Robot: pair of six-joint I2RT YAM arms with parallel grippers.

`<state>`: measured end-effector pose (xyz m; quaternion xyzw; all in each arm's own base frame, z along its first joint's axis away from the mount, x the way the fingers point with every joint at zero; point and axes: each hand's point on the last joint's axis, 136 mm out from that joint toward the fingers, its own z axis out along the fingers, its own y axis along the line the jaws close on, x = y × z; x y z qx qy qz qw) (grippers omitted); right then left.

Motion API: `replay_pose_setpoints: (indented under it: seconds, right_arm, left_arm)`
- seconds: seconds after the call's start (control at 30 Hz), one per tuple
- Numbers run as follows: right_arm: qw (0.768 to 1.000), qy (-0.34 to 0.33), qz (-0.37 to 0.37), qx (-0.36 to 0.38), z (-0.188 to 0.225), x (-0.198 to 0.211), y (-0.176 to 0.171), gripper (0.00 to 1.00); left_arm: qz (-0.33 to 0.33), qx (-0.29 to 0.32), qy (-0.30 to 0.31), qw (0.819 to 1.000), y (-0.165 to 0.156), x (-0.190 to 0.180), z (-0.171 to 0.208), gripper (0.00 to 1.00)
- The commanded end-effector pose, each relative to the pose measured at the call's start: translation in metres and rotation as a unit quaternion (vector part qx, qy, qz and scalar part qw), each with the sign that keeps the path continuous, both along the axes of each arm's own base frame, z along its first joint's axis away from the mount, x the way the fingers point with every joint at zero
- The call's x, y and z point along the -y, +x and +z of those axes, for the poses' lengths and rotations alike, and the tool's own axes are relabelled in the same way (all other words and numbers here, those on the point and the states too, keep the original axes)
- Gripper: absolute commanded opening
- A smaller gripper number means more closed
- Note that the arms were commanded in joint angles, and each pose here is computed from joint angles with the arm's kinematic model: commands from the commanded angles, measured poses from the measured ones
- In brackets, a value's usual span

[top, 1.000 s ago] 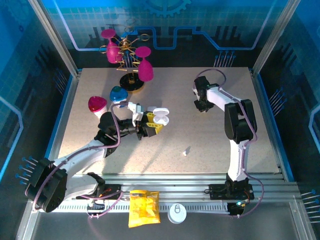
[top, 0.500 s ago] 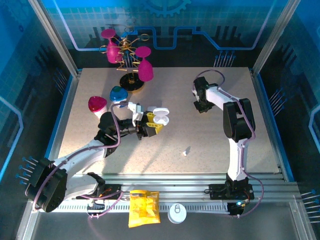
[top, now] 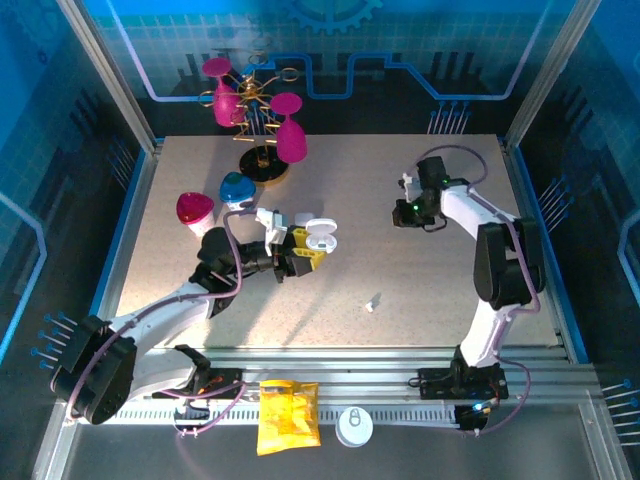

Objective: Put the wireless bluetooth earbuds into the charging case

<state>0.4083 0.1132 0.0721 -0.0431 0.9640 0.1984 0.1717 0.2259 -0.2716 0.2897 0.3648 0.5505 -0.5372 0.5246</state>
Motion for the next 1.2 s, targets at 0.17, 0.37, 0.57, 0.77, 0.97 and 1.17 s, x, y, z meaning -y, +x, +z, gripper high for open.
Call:
replay_pose_setpoints:
  seconds: [0.17,0.37,0.57,0.77,0.97,1.17]
  right_arm:
    - [0.970,0.243,-0.004,-0.014,0.058,-0.046,-0.040,0.05]
    - [0.947,0.315,0.002,-0.059,0.073,-0.061,-0.064,0.04]
    - [0.923,0.374,0.023,-0.082,0.089,-0.075,-0.083,0.00]
    - [0.902,0.416,0.066,-0.096,0.108,-0.097,-0.104,0.00]
    - [0.897,0.416,0.092,-0.114,0.110,-0.115,-0.120,0.01]
    - [0.900,0.405,0.094,-0.132,0.108,-0.123,-0.130,0.00]
  left_arm:
    - [0.013,0.021,-0.015,1.000,0.007,-0.003,0.000,0.36]
    - [0.008,0.015,-0.025,1.000,0.008,-0.002,-0.001,0.35]
    - [0.010,0.017,-0.024,1.000,0.006,-0.003,-0.002,0.35]
    - [0.012,0.020,-0.021,1.000,0.003,-0.005,-0.002,0.35]
    - [0.011,0.020,-0.016,1.000,-0.001,-0.006,-0.005,0.36]
    - [0.011,0.021,-0.009,1.000,-0.002,-0.007,-0.005,0.36]
